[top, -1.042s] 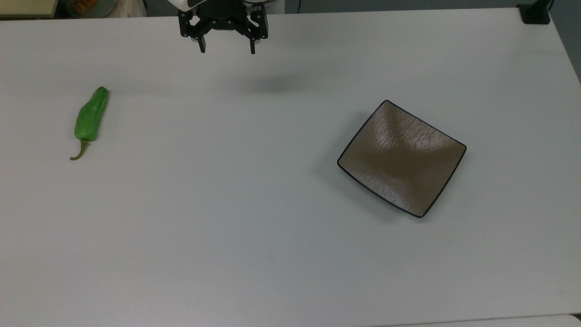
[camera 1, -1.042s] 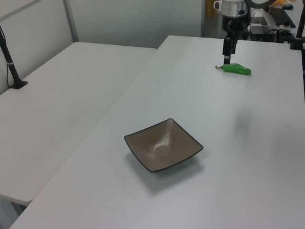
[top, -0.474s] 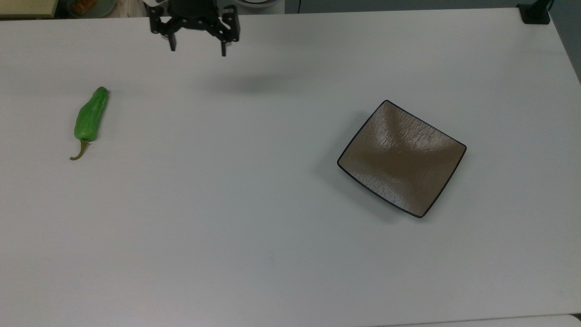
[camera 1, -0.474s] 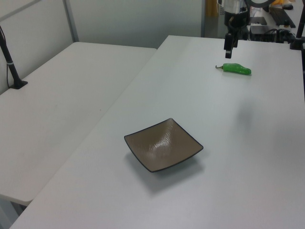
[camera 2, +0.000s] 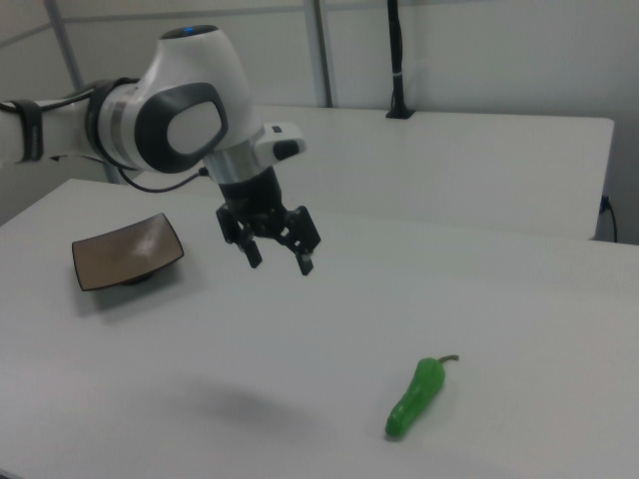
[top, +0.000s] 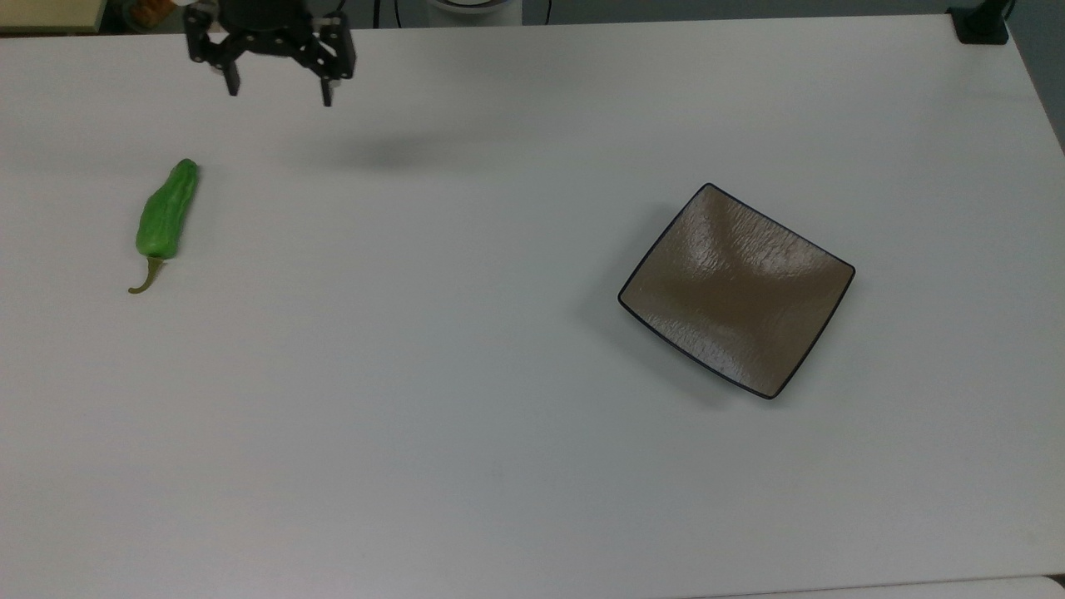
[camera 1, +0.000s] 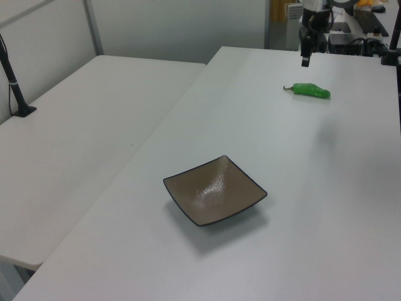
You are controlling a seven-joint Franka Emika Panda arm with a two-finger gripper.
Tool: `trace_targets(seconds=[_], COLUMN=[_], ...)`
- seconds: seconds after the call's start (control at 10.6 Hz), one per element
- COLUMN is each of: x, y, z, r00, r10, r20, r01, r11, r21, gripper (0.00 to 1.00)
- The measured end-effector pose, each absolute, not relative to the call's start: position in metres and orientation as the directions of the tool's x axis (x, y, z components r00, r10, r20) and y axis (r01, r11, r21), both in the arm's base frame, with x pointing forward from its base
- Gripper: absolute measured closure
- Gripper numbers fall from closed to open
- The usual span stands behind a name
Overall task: Chili peppers are placed on a ceramic plate
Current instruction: 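Move the open gripper over the green chili pepper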
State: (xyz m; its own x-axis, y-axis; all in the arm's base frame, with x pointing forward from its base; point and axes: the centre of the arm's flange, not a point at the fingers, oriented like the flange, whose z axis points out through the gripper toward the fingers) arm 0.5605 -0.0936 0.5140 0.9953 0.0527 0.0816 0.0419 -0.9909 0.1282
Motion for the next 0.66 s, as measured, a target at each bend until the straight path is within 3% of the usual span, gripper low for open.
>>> trace_targets(seconds=[0.66], x=[0.575], y=[-0.173], z=[0.451], r00=[0.993], r10=[0.050], r20=[0.104], r01=[0.023], r11=[-0.968], r21=[0.250], gripper=[0.00])
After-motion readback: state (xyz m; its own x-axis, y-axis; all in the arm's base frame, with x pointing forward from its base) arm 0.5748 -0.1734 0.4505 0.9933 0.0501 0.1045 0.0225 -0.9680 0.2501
